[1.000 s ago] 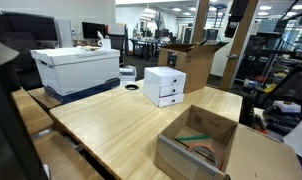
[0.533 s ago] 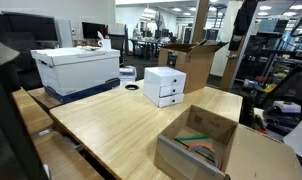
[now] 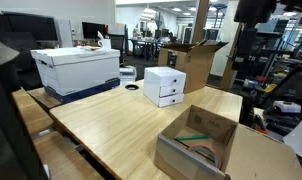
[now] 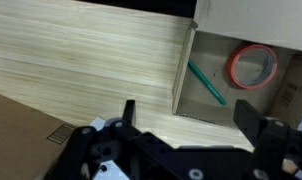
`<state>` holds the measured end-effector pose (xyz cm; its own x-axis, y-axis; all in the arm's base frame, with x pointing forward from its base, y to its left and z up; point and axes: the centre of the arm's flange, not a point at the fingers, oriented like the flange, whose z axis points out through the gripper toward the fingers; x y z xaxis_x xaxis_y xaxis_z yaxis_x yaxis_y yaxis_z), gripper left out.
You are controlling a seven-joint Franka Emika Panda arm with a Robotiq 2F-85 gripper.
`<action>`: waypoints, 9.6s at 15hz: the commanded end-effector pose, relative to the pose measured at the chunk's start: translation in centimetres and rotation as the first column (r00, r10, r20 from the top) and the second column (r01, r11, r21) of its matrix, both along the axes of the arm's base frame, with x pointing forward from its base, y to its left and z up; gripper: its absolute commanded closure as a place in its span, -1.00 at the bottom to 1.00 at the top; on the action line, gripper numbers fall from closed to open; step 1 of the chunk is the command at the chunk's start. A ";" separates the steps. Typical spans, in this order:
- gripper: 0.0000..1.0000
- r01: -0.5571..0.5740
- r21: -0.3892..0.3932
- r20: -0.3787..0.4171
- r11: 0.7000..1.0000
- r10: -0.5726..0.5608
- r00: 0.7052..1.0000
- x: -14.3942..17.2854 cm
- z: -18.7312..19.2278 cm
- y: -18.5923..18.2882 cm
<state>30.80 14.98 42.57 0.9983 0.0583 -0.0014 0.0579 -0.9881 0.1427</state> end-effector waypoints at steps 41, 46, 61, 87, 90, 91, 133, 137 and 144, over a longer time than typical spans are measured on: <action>-1.00 0.055 0.162 -0.007 0.985 -0.055 0.998 3.6 -14.8 11.8; -1.00 0.058 0.156 -0.011 0.986 -0.057 0.998 4.1 -16.4 11.3; -1.00 0.058 0.135 -0.045 0.989 -0.052 0.998 4.9 -19.8 10.0; -1.00 0.012 0.131 -0.086 0.991 -0.001 0.996 4.1 -21.5 11.5; -1.00 0.005 0.131 -0.086 0.991 0.006 0.996 3.8 -21.6 11.8; -1.00 0.004 0.130 -0.087 0.991 0.008 0.996 3.5 -21.5 12.1; -1.00 0.127 0.116 -0.084 0.985 -0.118 0.989 6.8 -21.7 6.2; -1.00 0.132 0.115 -0.088 0.985 -0.122 0.989 6.8 -22.0 6.0; -1.00 0.133 0.112 -0.099 0.985 -0.122 0.988 6.7 -22.6 6.1</action>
<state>37.71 21.51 20.69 0.9920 -0.0727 -0.1035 -0.0700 -0.9971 0.0290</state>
